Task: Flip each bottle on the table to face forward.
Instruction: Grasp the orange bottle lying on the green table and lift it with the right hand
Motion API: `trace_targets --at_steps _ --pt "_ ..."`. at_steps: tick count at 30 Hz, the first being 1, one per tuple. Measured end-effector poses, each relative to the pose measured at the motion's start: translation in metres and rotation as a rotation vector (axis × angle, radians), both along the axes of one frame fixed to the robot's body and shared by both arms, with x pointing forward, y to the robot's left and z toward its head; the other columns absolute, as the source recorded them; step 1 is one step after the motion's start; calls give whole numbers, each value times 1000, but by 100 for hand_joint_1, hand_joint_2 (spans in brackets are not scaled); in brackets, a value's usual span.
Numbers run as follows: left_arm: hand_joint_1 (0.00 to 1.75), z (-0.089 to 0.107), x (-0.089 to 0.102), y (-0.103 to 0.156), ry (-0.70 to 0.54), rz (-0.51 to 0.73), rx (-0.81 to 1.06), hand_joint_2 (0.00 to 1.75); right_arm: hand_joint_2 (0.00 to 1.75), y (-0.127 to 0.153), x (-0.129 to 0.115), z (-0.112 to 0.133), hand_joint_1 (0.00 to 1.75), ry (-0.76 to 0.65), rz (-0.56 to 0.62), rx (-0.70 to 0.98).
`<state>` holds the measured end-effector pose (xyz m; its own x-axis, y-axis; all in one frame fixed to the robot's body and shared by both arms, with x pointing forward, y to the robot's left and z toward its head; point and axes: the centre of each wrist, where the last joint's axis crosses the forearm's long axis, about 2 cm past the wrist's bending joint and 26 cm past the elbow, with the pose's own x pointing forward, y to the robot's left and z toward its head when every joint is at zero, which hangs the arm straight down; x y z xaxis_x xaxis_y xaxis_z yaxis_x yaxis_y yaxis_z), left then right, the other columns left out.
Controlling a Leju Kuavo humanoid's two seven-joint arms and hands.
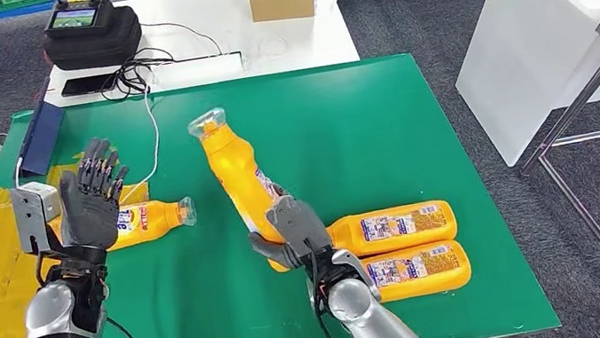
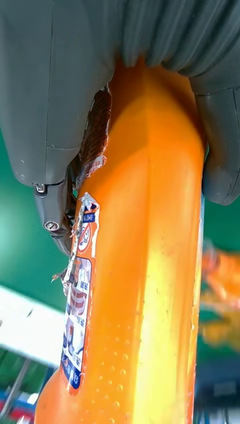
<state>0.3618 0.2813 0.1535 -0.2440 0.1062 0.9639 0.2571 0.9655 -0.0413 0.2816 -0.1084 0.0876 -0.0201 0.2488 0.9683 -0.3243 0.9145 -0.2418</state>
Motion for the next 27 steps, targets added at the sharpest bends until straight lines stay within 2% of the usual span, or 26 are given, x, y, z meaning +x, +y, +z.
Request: trace_targets --at_steps 5,11,18,27 --pt "0 -3 -14 -10 -6 -70 -18 175 175 0 -6 18 175 -71 16 31" --pt "0 2 -30 -35 -39 -159 -7 175 175 17 -15 34 175 -129 122 -22" --pt "0 14 -41 -62 -94 -250 7 175 175 39 -27 38 175 -140 271 -101" --pt "0 20 -45 -74 -132 -287 18 175 175 51 -26 37 175 -145 377 -186"
